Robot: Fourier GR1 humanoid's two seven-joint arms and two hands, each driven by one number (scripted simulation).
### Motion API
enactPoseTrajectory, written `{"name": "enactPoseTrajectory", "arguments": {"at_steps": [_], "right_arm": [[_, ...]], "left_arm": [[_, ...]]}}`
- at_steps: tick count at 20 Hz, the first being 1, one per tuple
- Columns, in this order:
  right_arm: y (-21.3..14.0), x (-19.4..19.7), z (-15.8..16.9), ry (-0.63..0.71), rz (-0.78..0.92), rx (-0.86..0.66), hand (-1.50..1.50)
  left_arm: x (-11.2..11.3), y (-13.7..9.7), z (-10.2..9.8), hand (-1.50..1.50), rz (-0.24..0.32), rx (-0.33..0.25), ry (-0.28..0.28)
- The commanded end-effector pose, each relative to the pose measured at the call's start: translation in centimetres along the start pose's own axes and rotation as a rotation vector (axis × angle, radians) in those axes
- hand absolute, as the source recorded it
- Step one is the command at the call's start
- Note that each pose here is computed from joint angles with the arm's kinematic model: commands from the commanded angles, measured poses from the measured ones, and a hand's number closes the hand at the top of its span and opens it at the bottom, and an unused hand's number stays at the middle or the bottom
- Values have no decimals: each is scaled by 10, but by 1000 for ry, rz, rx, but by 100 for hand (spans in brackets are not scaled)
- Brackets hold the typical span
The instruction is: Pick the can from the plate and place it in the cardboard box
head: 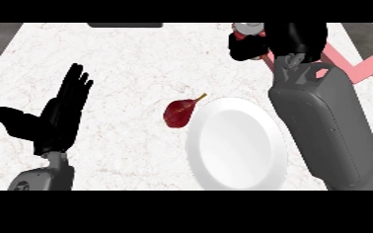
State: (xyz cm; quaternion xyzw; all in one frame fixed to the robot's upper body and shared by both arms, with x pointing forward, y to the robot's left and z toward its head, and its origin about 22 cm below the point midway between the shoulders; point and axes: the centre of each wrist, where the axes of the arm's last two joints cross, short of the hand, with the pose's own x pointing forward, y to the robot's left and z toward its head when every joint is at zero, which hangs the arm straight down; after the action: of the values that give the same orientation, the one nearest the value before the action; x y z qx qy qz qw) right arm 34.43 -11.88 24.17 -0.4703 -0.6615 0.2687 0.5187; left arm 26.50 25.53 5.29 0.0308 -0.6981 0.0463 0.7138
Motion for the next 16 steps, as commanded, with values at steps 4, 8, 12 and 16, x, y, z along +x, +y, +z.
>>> {"name": "enactPoseTrajectory", "arguments": {"at_steps": [4,8,12,16], "right_arm": [[20,-65,-37,39,139,-61,150],[38,-101,-50,39,195,-30,150],[22,-109,-79,67,251,39,150],[55,-162,-66,167,509,290,150]], "left_arm": [[10,7,-6,0,27,-11,-5],[5,1,-2,0,12,-1,-23],[11,7,-4,0,11,-21,5],[0,1,0,0,6,-21,-1]]}}
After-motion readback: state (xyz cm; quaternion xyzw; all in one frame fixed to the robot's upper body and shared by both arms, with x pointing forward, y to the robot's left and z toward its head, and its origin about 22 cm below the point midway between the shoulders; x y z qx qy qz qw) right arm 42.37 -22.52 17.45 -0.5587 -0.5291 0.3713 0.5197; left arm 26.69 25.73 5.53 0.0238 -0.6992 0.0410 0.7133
